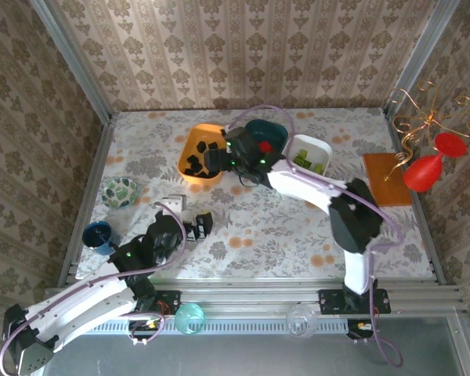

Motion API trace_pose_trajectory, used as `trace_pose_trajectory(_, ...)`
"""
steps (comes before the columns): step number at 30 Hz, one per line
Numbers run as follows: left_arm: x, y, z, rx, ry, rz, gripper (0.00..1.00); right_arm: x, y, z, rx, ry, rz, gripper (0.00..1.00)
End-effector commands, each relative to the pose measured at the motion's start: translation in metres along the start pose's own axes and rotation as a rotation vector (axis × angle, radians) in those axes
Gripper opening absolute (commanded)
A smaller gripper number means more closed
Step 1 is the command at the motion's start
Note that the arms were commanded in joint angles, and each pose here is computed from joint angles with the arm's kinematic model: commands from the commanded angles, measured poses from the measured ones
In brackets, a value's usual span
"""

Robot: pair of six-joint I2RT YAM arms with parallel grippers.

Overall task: Sort the legos into containers by color
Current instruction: Place the lego in the container, then reset both arms

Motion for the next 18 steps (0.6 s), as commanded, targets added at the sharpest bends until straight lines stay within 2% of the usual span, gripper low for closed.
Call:
trace_pose_trajectory(1, -0.025, 0.021, 0.000, -0.107, -0.059, 0.003, 1.00, -0.015, 0.001, -0.044, -0.062, -0.149, 0.006, 0.91)
trace_pose_trajectory(4, -0.031, 0.051, 0.010, -0.213, -0.041, -0.050, 1.00, -0.004, -0.019, -0.069, -0.026, -0.176, 0.015, 0.94)
trace_pose_trajectory(6, -0.037, 0.068, 0.018, -0.286, -0.059, -0.044, 1.00, 0.003, -0.038, -0.083, 0.047, -0.209, 0.028, 1.00)
trace_pose_trajectory(11, -0.041, 0.115, 0.034, -0.514, -0.069, 0.002, 1.00, 0.010, -0.072, -0.116, 0.167, -0.303, 0.012, 1.00)
trace_pose_trajectory(15, -0.050, 0.138, 0.046, -0.690, -0.064, 0.155, 1.00, 0.013, -0.096, -0.140, 0.243, -0.403, 0.058, 1.00)
trace_pose_trajectory(18, -0.046, 0.154, 0.063, -0.773, 0.001, 0.322, 1.00, 0.008, -0.106, -0.155, 0.278, -0.436, 0.030, 1.00)
Point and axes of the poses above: each hand's point on the last joint's axis, 136 mm out from that joint toward the fingers, its own z axis out along the fingers, its own y axis along the line the jaws close on, x = y × z, the point moved 5 cm from there along -z, back along the fingers, and after that the axes turned 14 degrees about z, right-handed, at the moved point
